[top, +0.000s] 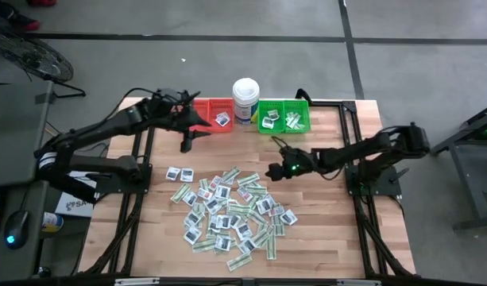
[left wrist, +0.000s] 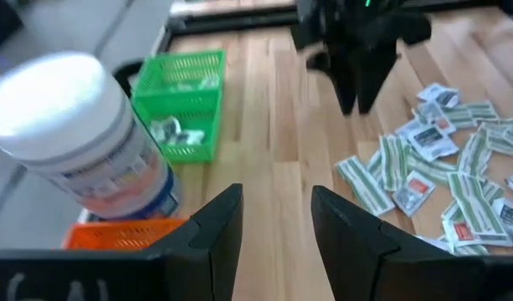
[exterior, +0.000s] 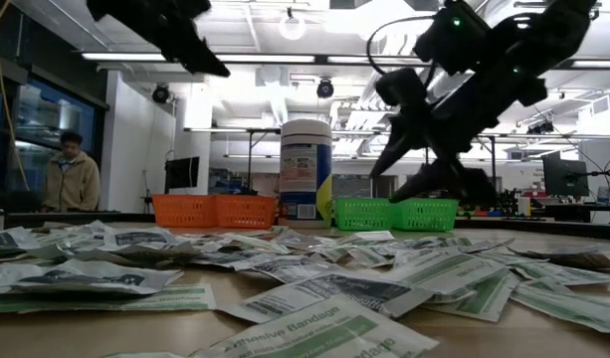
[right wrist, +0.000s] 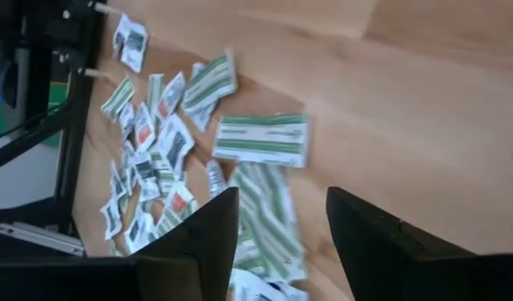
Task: Pick & Place First Aid Supplies
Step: Put the green bandage pack into the right green bin
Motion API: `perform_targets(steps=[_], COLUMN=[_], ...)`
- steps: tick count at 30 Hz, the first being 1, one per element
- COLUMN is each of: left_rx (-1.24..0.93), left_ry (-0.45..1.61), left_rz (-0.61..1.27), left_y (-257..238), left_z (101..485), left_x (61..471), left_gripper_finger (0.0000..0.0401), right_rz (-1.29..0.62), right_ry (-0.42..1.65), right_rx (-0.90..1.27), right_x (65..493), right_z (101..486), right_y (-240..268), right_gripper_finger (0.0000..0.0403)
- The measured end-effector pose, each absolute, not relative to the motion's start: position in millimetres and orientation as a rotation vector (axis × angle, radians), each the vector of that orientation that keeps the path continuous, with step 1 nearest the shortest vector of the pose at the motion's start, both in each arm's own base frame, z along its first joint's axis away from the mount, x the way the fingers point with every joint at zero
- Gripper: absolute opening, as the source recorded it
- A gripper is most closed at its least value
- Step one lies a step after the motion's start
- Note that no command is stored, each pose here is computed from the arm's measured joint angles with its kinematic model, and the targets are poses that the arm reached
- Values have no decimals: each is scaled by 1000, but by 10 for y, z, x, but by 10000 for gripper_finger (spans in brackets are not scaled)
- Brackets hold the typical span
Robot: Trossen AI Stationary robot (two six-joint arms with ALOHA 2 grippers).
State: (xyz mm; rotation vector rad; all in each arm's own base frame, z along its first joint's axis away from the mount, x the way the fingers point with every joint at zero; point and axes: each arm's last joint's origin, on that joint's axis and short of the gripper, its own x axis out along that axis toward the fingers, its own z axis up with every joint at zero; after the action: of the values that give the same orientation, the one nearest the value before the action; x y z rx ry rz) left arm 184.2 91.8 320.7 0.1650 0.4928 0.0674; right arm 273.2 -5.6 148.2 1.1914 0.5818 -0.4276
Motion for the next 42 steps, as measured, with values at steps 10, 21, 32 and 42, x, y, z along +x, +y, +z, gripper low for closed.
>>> perform_targets(steps=[10,21,32,42], left_rx=[222,208,207,201], left_ry=[425,460,468,476], left_rz=[122,151,147,139], left_y=[733,616,592,589], left_z=[3415,3430,3427,3418], left_x=[1489,1259,1218,1215], left_gripper_finger=[140,140,140,140], right_rz=[-467,-576,-591,-580], right_ry=[670,652,640,618], right_rx=[1249,1353,1348,1321], right_x=[3140,3196,3196,3511], right_z=[1267,1167,1161,1113], right_y=[-39,5,-4,-10], right_gripper_finger=[158,179,177,177])
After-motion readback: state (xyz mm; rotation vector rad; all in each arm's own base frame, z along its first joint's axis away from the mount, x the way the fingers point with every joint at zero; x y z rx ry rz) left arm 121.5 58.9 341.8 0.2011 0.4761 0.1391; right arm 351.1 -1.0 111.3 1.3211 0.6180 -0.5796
